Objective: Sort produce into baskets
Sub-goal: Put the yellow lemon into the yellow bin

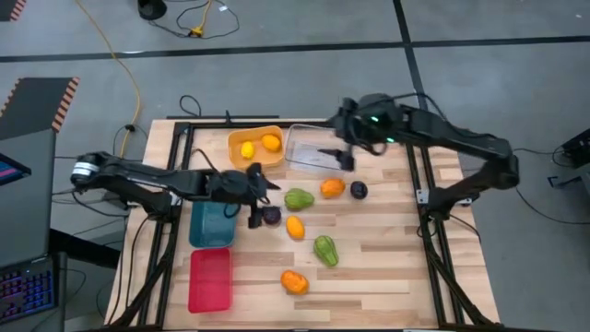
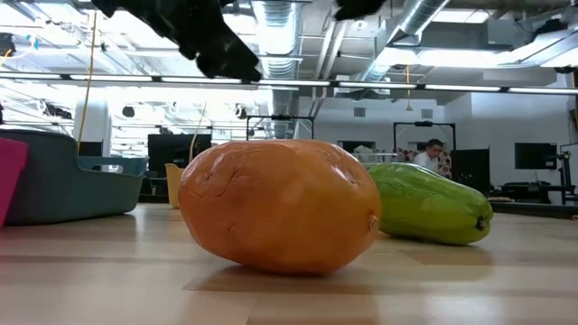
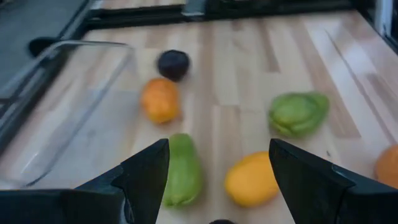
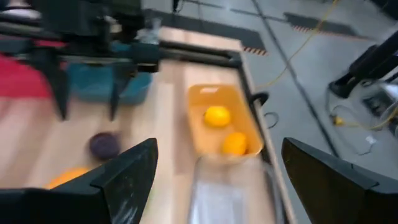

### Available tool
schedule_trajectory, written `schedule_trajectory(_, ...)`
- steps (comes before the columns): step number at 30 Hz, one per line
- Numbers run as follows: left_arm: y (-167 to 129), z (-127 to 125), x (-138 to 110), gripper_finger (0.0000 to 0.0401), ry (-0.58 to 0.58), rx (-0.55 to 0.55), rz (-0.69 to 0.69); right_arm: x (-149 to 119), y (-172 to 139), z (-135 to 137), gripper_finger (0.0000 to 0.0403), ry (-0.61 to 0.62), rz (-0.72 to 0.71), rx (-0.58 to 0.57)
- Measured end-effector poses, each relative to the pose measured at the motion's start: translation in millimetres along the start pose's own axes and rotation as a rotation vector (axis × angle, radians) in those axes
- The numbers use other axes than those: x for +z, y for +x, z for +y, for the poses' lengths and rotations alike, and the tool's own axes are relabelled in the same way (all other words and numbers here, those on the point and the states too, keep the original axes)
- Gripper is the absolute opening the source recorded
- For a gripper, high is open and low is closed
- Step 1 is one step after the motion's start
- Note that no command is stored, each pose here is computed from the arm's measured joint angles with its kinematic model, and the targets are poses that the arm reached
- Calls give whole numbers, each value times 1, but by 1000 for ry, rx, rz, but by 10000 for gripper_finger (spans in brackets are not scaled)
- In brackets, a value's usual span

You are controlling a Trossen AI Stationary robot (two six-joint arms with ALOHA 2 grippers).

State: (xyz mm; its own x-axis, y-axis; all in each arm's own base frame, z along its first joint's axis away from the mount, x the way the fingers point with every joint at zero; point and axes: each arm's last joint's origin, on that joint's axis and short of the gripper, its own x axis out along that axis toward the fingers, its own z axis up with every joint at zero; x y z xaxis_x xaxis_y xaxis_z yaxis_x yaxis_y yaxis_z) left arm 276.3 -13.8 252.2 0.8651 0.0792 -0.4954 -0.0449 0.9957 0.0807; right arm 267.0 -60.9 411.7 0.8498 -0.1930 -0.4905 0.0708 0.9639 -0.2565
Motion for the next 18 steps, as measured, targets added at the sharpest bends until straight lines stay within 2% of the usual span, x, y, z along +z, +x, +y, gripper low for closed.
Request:
schedule_trajectory(7,45,-25,15,265,124,-54,115,-44,-27,40,368,96,11,104)
schedule_trajectory(13,81,-39,22,264,279,-94,349,-77,-33,65,368,171,-52,164)
schedule_trajectory(18,105,-45,22,264,369,-129,533,-94,-33,77,368,199,-60,200)
